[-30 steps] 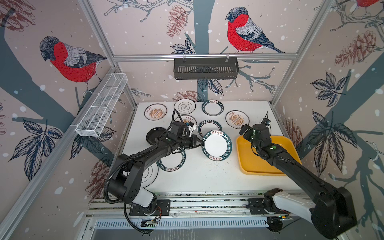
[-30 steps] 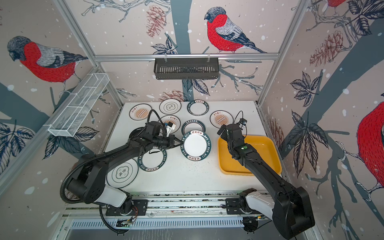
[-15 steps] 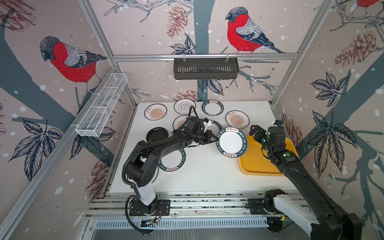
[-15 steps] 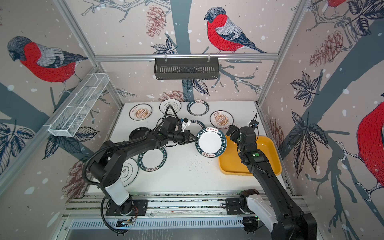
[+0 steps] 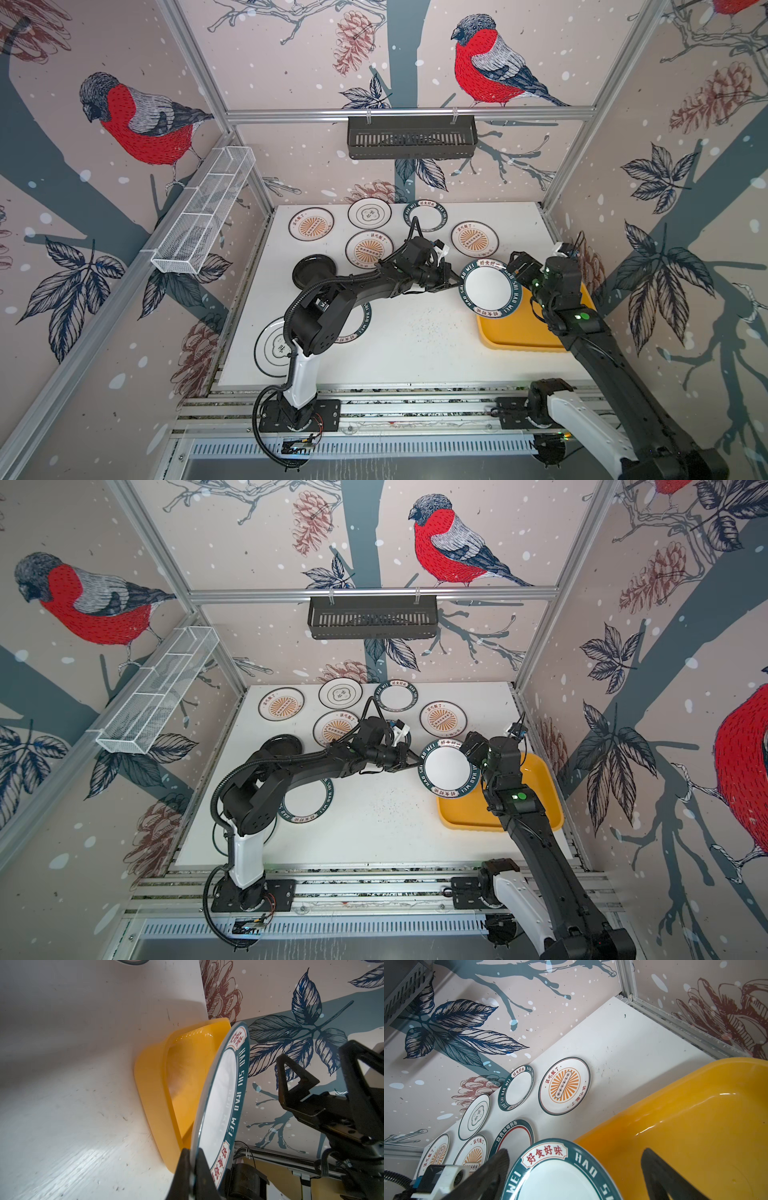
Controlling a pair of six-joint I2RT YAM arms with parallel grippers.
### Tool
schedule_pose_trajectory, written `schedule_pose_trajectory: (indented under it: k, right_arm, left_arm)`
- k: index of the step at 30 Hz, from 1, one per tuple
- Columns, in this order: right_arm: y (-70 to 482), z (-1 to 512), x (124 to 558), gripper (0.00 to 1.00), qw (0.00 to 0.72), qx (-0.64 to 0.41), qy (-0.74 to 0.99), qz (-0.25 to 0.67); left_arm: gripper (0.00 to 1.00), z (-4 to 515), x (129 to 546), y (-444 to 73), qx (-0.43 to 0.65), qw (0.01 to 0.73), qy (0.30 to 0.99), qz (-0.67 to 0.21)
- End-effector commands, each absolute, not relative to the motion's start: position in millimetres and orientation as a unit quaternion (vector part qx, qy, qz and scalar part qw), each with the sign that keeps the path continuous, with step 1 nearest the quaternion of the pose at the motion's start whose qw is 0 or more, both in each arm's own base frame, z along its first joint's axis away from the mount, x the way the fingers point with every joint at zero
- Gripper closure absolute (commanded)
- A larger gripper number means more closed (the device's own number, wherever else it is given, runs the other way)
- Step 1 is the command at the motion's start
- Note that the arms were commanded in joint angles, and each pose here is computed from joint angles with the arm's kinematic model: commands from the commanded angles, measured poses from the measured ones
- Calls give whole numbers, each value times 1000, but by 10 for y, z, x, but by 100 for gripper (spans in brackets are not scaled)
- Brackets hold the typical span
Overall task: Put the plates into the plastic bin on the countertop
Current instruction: 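Grip the green-rimmed plate edge with the left gripper and carry it toward the yellow bin, then lower the green-rimmed plate into the yellow bin with the left gripper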
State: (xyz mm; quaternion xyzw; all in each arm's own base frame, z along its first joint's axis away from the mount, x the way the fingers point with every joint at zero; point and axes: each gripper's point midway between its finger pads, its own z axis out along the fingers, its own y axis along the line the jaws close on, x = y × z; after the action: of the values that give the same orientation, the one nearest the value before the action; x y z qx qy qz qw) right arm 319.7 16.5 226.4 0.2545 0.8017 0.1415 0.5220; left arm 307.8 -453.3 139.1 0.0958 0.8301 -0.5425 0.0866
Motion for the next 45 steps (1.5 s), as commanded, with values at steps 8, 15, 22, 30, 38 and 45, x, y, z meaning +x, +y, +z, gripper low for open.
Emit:
schedule_pose_trajectory:
  k: [8,15,22,30,38,45]
  right_arm:
    - [3,2384,3122,0,556,262,782,108]
    - [-81,2621,3055,0,585,270,758,101]
    - [-127,2906,2979,0,616,265,735,99]
    - [-113,2930,2949,0,623,263,729,109]
    - [-100,2922,2967,0,626,262,725,116]
    - [-111,2891,2965,0,626,266,723,118]
  left_arm:
    - [100,1506,3001,-4987,76,111,821,-556]
    - [100,1474,2919,-5299,62,118,823,-552]
    - [100,1243,2859,-5547,47,111,842,-525]
    - [100,1001,2849,-5628,23,98,864,-493]
    - [96,911,2854,-5639,22,97,877,-470]
    - [93,825,2838,-5703,32,83,887,-453]
